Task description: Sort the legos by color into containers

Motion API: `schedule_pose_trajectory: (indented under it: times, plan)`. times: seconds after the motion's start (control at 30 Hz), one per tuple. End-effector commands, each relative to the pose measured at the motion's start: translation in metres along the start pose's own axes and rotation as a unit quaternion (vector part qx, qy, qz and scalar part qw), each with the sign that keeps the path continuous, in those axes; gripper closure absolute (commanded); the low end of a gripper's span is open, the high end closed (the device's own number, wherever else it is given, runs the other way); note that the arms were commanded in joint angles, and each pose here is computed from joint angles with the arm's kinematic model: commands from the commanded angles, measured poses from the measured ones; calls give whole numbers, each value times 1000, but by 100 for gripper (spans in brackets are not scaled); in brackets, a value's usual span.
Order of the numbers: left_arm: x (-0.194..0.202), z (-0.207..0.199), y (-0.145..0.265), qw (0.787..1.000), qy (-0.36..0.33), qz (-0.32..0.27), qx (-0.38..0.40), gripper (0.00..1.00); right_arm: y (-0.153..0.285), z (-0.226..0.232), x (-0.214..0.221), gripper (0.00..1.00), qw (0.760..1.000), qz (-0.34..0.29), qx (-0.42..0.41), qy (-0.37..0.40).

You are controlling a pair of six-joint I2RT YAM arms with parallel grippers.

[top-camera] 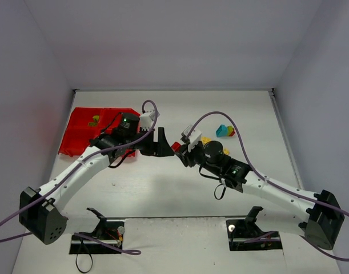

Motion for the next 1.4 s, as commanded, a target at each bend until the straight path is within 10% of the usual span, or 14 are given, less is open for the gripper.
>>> schedule_pose_trajectory:
  times: [0.0, 0.97, 1.1, 1.2, 1.37]
  plan:
    - [-32, -35, 0, 997, -23, -50, 54, 30, 5, 6, -36, 98, 997, -68, -15, 23]
    - [-22, -37, -44, 995, -21, 2, 92, 50, 10, 8, -27, 94, 997, -73, -14, 35]
    - [-19, -34, -43, 996, -26, 2, 88, 72, 12, 5, -26, 93, 997, -75, -5, 35]
    - [-17, -28, -42, 997, -28, -2, 72, 86, 12, 3, -24, 87, 997, -73, 2, 33]
    - [-35, -3, -26, 998, -24, -51, -3, 97, 8, -6, -14, 38, 998, -54, 35, 19]
Point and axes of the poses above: each gripper's point midway between its finger pads, its own y axis back along the fingers, its own z axis along the line the jaws close on, x = y × z, the point moved 3 cm from there along y, back along the fingers, and after that the axes turned 5 degrees about y, right-handed, at the moved point
